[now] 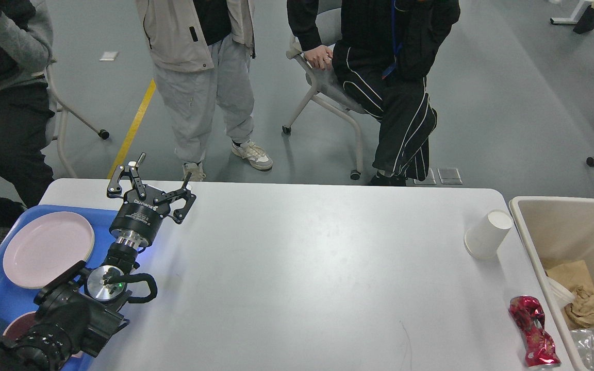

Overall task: Tidy desktop
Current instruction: 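Carry the paper ball to the white bin and release it, then swing the right gripper back down toward the red snack bag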

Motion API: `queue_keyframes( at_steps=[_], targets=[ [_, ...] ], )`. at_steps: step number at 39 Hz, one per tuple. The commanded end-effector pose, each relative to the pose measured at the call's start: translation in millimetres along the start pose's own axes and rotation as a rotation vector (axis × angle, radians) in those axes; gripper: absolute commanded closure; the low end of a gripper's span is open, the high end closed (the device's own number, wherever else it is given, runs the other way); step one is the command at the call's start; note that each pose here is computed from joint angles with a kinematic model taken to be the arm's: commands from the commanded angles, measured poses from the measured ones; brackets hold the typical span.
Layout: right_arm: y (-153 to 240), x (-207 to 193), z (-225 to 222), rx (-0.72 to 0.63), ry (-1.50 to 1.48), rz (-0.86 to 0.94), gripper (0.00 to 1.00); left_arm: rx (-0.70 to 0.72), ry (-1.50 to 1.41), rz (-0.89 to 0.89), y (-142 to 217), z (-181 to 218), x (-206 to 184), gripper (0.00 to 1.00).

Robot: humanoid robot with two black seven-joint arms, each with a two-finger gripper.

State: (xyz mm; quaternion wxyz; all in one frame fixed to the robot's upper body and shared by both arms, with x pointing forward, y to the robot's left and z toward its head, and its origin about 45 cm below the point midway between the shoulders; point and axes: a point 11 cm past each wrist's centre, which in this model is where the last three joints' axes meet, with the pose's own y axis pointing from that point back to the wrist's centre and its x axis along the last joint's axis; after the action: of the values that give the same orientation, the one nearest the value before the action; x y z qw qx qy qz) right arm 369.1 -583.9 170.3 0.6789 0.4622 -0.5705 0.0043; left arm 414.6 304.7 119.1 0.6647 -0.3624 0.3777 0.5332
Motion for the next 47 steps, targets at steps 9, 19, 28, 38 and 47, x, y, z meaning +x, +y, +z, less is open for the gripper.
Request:
queue_keyframes(
  at_steps=[9,19,28,38,47],
  targets=[
    [90,60,-209,0.388,0.068,-0.140,0.00,0.001,0.000,-0.001,0,0,0,0.01],
    [179,-25,-270,0.518,0.296,-0.685,0.00,0.002,-0.001,-0.001,0,0,0,0.01],
    [248,-105,-257,0.528,0.464,-0.912,0.00,0.002,-0.001,-0.001,0,0,0,0.01],
    [213,-128,-228,0.447,0.523,-0.873,0.00,0.003,0.000,-0.002,0,-1,0,0.01],
    [126,-104,-111,0.214,0.501,-0.809,0.00,0.002,0.001,-0.002,0,-1,0,0.01]
  ],
)
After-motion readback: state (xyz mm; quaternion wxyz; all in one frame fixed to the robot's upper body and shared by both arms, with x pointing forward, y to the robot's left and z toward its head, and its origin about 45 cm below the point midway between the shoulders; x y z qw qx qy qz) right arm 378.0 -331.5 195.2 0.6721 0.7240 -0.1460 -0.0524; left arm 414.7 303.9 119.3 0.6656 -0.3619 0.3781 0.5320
